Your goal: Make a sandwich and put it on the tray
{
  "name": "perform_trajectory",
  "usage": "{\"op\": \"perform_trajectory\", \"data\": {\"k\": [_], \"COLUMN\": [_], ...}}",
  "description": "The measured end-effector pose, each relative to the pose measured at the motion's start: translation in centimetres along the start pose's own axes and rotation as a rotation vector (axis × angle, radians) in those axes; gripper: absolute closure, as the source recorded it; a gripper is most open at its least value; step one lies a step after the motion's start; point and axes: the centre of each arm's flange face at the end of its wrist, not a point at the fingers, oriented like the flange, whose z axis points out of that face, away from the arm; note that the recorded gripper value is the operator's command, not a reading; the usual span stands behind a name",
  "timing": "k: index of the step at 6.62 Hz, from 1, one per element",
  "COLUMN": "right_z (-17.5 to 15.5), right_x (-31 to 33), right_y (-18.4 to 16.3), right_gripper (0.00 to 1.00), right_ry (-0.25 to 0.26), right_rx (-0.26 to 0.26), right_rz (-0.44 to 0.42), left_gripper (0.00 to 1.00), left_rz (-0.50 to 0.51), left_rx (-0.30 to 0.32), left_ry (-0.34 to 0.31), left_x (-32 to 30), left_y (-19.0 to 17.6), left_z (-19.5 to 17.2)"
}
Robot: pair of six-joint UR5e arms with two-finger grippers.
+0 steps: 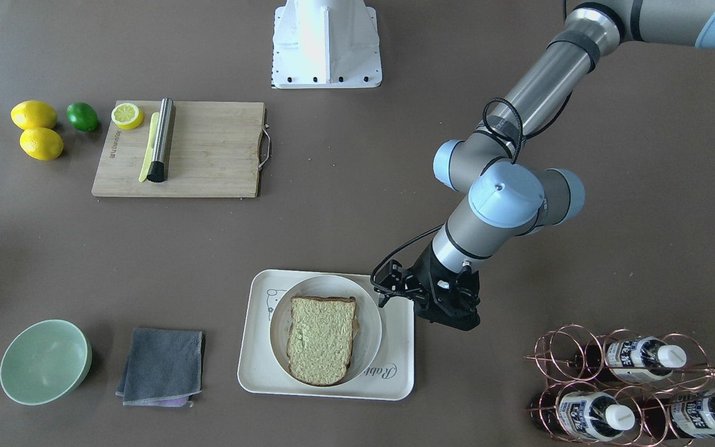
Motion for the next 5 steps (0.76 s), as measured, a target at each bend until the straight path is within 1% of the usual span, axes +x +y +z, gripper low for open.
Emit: {"op": "perform_trajectory", "data": {"k": [1, 2, 3, 5], "right_z": [0.1, 0.1, 0.2, 0.2], "right_x": [0.1, 0.1, 0.1, 0.2], "right_y": [0.1, 0.2, 0.2, 0.3], "right_gripper": [0.0, 0.0, 0.0, 0.0], "right_ry": [0.0, 0.002, 0.002, 0.002], "right_rx": [-0.002, -0.003, -0.004, -0.005], "right_rz": [0.002, 0.002, 0.003, 0.004], "left_gripper": [0.02, 0.02, 0.02, 0.02], "left_rz": [-0.023, -0.016, 0.016, 0.127], "left_rx": [-0.023, -0.037, -0.051, -0.08], "left_ry": [-0.021, -0.054, -0.09, -0.162], "left_x": [-2.0, -5.6, -10.4, -22.8], "left_y": [1.9, 3.9, 5.3, 6.6], "left_z": [-4.9, -9.2, -12.8, -20.0]}}
